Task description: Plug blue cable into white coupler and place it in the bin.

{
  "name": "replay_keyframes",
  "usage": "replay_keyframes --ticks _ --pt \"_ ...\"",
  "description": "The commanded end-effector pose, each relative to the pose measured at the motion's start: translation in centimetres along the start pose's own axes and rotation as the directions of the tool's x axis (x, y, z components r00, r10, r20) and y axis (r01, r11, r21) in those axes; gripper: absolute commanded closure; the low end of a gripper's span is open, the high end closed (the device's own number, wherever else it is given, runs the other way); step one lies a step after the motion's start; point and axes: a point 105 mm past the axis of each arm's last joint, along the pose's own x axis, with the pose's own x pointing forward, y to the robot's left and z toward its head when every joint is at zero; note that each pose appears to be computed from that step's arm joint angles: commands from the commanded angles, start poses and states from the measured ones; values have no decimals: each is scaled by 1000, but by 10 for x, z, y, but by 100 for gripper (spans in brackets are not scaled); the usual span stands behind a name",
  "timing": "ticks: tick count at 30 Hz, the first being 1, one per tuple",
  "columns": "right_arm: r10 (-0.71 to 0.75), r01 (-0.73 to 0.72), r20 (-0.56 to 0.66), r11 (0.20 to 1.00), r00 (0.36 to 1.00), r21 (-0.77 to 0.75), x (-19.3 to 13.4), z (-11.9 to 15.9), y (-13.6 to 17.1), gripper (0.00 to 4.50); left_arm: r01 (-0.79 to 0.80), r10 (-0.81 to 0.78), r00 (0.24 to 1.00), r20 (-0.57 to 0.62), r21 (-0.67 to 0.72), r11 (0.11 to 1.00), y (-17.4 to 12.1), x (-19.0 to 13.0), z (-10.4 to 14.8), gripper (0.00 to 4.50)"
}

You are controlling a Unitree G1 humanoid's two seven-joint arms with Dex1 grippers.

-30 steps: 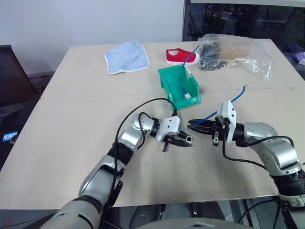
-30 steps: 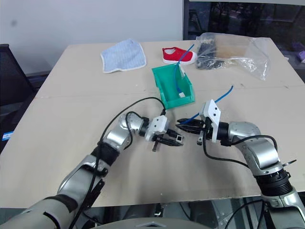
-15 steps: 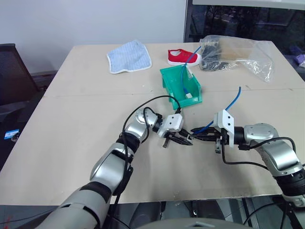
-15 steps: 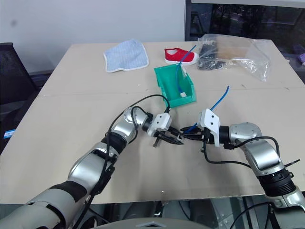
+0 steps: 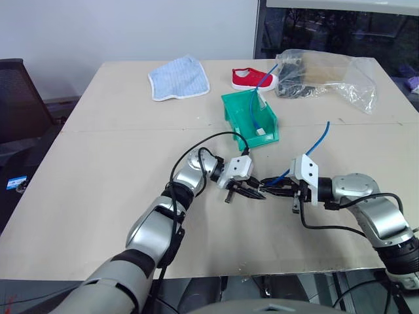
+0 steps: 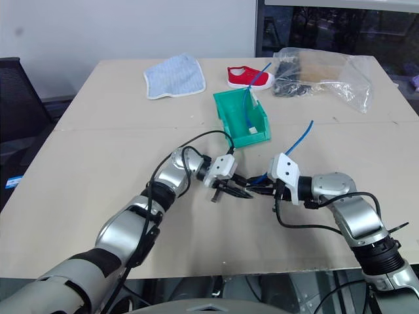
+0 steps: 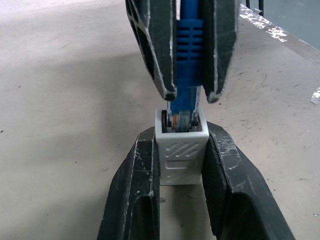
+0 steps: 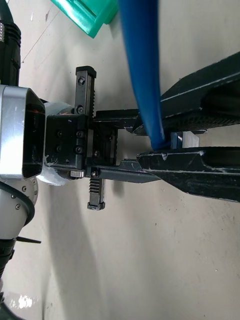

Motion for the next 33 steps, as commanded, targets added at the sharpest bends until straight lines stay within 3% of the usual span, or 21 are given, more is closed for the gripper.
replay_keyframes --ticks 1,6,12,18,22,33 --pt "18 -17 -38 1000 999 13 5 -8 8 450 -30 29 999 -18 -18 999 3 3 -3 395" --pt "48 -41 -126 998 991 54 7 -25 15 450 -30 29 1000 -11 -21 999 2 4 -3 395" --pt "137 -79 -278 974 951 210 12 -59 35 450 -50 51 999 6 -31 998 5 5 1 395" --pt "111 -61 -187 965 976 255 25 -40 29 450 -68 70 997 27 -53 996 8 6 3 395" --pt "141 -79 -243 965 960 248 22 -47 32 450 -80 84 995 51 -78 994 9 8 6 395" --pt "197 -94 -206 901 958 424 28 -53 38 450 -93 108 985 134 -114 989 13 13 20 395"
